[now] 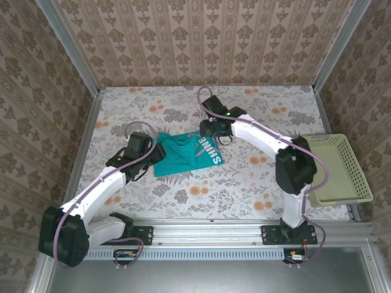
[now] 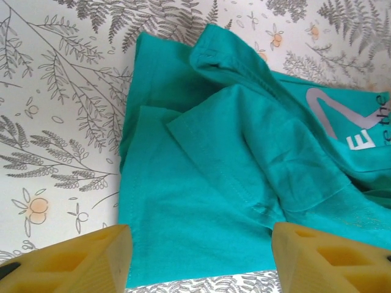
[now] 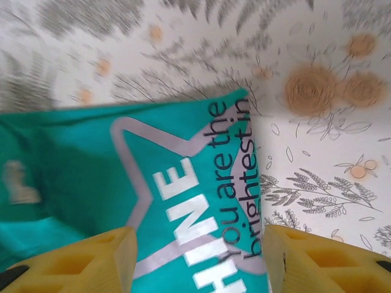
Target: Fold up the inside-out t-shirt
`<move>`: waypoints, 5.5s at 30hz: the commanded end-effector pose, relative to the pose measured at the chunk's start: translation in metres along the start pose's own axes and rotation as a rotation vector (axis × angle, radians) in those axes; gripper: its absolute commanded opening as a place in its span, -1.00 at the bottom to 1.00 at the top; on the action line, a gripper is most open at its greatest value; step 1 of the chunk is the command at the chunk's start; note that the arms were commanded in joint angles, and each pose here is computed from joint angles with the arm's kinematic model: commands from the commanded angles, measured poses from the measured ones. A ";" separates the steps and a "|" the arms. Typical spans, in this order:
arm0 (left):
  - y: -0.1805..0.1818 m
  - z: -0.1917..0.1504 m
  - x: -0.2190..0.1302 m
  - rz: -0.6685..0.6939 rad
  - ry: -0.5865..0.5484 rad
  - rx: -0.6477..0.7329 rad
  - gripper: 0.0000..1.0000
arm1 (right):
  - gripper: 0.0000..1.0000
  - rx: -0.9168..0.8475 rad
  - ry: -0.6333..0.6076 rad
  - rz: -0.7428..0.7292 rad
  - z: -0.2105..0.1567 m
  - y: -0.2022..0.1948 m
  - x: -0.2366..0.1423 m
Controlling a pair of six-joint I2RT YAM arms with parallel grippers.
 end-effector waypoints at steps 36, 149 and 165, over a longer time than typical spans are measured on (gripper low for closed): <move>0.002 -0.027 0.084 0.131 0.278 0.126 -0.25 | 0.16 -0.026 0.111 -0.116 -0.009 -0.026 0.070; -0.072 -0.012 0.154 -0.040 0.273 0.092 0.17 | 0.35 -0.101 0.258 -0.013 -0.022 -0.015 0.109; -0.081 -0.011 0.162 -0.103 0.277 0.143 -0.37 | -0.42 0.005 0.212 0.114 -0.075 0.013 0.079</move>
Point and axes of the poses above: each hand's point on the last joint's axis, 136 mm out from that joint toward the fingers, its own x axis out along the fingers, its own y axis along the line the jaws close on, z = x × y, the point moved 8 cm from there along -x, back along the fingers, and after that the axes turned 5 degrees about x, right-handed, at the moved point
